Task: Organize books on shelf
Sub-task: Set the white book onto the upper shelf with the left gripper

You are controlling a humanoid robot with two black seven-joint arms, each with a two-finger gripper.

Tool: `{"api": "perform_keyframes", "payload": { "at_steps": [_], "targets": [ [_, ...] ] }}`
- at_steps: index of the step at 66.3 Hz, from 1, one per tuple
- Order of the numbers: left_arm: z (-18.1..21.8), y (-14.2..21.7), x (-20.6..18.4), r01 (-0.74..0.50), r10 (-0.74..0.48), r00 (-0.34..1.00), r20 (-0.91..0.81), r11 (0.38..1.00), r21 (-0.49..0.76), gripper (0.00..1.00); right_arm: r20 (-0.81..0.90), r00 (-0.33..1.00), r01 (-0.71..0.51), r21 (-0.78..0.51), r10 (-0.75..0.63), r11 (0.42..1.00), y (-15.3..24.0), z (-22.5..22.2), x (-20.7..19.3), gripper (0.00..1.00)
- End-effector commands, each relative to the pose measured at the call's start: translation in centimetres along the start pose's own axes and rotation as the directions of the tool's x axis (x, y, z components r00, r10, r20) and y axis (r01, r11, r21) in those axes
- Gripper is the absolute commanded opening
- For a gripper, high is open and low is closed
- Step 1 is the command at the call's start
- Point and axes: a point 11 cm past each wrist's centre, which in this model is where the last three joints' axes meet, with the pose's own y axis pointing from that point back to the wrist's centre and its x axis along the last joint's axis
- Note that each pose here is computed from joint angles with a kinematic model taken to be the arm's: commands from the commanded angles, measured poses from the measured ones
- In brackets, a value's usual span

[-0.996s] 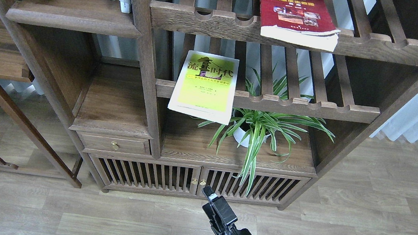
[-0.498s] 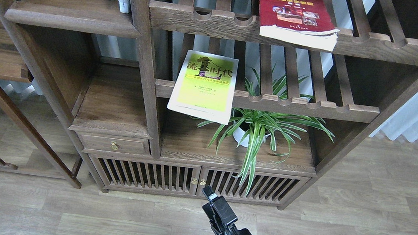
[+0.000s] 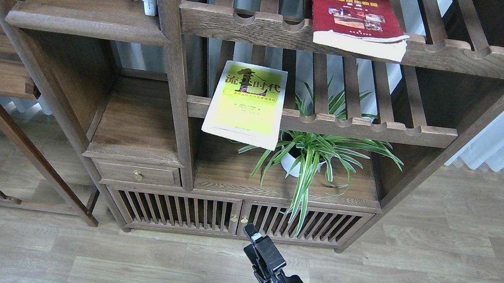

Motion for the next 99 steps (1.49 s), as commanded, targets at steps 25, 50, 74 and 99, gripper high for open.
{"api": "perform_keyframes", "payload": {
  "at_steps": [25,50,74,99],
  "targets": [
    [-2.3,1.1,1.9,-0.057,0.053,0.998,-0.025,0.979,-0.195,0.06,0.006,1.000,0.007,0.003,-0.007,1.000,0.0,0.1,-0.2,0.99],
    [-6.0,0.2,1.5,-0.078,0.064,0.993,-0.096,0.985,-0.153,0.06,0.010,1.000,0.003,0.005,-0.003,1.000,0.1,0.2,-0.1,0.99],
    [-6.3,-0.7,1.1,-0.066,0.065,0.998,-0.017,0.997,-0.048,0.05,0.012,1.000,0.003,0.006,-0.004,1.000,0.2,0.2,-0.1,0.99],
    [-7.2,-0.6,1.1,-0.065,0.063,0.997,0.053,0.998,0.022,0.05,0.013,1.000,0.009,0.004,-0.009,1.000,0.1,0.3,-0.3,0.99]
  ]
}}
